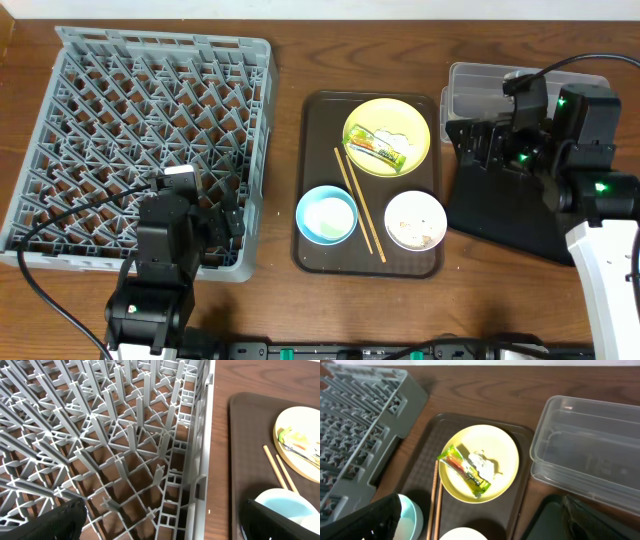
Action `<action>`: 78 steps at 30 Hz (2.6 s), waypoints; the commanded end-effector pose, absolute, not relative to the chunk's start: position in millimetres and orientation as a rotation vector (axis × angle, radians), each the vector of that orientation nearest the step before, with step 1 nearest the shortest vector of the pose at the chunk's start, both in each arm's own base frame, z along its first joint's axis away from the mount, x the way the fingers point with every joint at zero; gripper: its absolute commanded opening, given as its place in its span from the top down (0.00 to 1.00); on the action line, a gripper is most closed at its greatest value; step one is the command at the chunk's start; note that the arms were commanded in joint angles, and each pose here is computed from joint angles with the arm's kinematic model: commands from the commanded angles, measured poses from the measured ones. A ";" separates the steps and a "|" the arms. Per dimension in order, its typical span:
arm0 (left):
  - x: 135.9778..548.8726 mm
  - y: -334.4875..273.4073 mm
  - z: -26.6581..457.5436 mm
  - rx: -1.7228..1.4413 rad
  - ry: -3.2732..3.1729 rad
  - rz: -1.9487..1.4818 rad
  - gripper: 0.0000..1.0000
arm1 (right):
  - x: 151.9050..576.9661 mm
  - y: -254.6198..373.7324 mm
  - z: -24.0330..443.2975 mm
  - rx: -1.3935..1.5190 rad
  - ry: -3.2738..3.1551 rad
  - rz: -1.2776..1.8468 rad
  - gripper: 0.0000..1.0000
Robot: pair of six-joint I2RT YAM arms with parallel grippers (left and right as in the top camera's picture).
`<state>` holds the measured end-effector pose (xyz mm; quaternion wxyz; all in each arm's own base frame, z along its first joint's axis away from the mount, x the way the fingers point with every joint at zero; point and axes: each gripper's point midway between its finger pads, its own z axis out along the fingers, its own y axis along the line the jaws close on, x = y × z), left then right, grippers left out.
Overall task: Sort waste into correct bins and load items into the dishwasher
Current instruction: 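Lower the right gripper onto the green wrapper on the yellow plate and grasp, then carry the wrapper to the clear bin and release it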
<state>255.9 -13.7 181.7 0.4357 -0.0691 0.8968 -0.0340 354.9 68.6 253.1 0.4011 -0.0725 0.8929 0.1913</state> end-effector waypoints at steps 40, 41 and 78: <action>255.7 -12.1 189.1 -0.175 2.223 -0.080 0.01 | 428.9 196.1 70.6 -0.799 2.746 0.263 0.18; 255.7 -12.1 189.1 -0.175 2.223 -0.080 0.01 | 428.1 196.5 65.0 -0.804 2.758 0.262 0.20; 255.7 -12.1 189.1 -0.175 2.223 -0.080 0.01 | 442.4 176.3 126.0 -0.449 2.736 0.305 0.99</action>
